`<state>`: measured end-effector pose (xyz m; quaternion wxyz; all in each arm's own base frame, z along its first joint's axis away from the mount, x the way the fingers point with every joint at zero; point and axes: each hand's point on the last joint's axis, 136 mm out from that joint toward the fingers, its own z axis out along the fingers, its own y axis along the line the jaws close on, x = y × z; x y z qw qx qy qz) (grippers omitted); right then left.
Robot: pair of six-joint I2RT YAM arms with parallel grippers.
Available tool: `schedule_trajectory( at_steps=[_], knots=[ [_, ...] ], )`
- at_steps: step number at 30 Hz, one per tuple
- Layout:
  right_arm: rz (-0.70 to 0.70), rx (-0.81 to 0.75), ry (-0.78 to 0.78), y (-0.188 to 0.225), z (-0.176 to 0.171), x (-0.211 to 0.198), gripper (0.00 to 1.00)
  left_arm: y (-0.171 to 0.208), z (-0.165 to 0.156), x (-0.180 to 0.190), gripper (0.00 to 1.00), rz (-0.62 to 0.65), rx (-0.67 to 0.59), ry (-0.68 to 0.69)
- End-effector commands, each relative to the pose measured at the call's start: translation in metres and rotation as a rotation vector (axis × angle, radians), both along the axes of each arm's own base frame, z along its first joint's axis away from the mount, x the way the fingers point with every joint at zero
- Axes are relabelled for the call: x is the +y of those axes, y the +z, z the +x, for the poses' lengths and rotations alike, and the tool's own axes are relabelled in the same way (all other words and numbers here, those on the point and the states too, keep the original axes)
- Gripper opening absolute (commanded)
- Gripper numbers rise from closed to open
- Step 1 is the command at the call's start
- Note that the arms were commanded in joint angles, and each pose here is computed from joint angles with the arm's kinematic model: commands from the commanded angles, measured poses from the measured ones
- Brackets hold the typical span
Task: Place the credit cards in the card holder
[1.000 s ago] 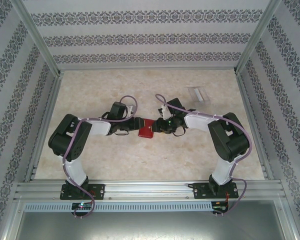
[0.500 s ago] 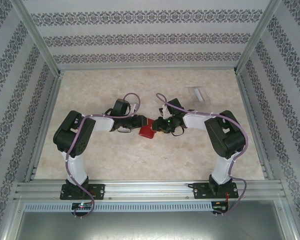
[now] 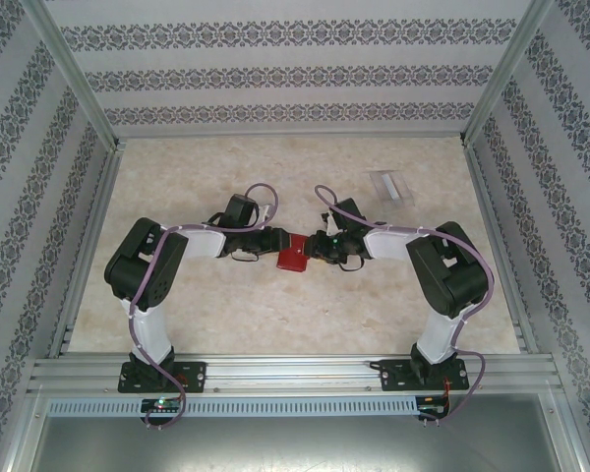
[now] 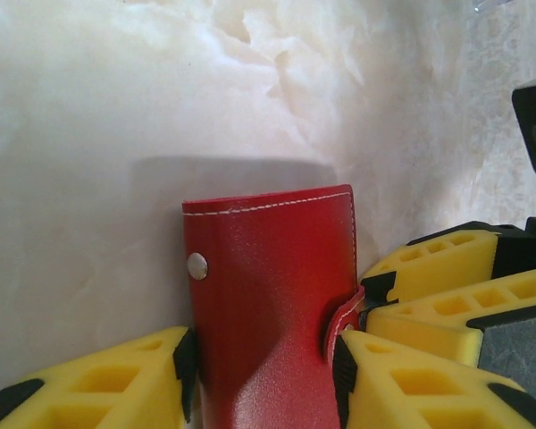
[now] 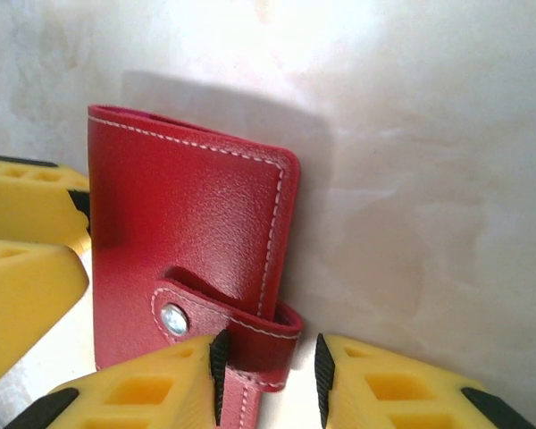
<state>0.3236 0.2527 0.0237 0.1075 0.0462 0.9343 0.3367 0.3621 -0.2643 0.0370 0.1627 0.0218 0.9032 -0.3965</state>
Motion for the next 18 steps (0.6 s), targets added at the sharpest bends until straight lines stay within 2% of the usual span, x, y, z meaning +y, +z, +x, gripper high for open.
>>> schedule_trajectory(
  at_steps=[1,6,13,15,18],
  knots=[
    [0.04,-0.006,-0.025,-0.006,0.004,0.009,0.33,-0.024,-0.029,-0.006,0.43,-0.002,0.139,-0.035],
    [0.08,-0.019,-0.022,-0.002,0.006,0.019,0.3,-0.014,-0.03,-0.018,0.34,-0.065,0.144,-0.065],
    [0.14,-0.04,-0.009,0.008,0.009,0.028,0.24,0.001,-0.028,-0.022,0.31,-0.103,0.127,-0.068],
    [0.149,-0.046,-0.007,0.01,0.009,0.03,0.24,0.006,-0.027,-0.023,0.25,-0.118,0.113,-0.066],
    [0.138,-0.065,-0.004,0.013,0.01,0.027,0.27,0.009,-0.026,-0.021,0.06,-0.107,0.1,-0.056]
  ],
)
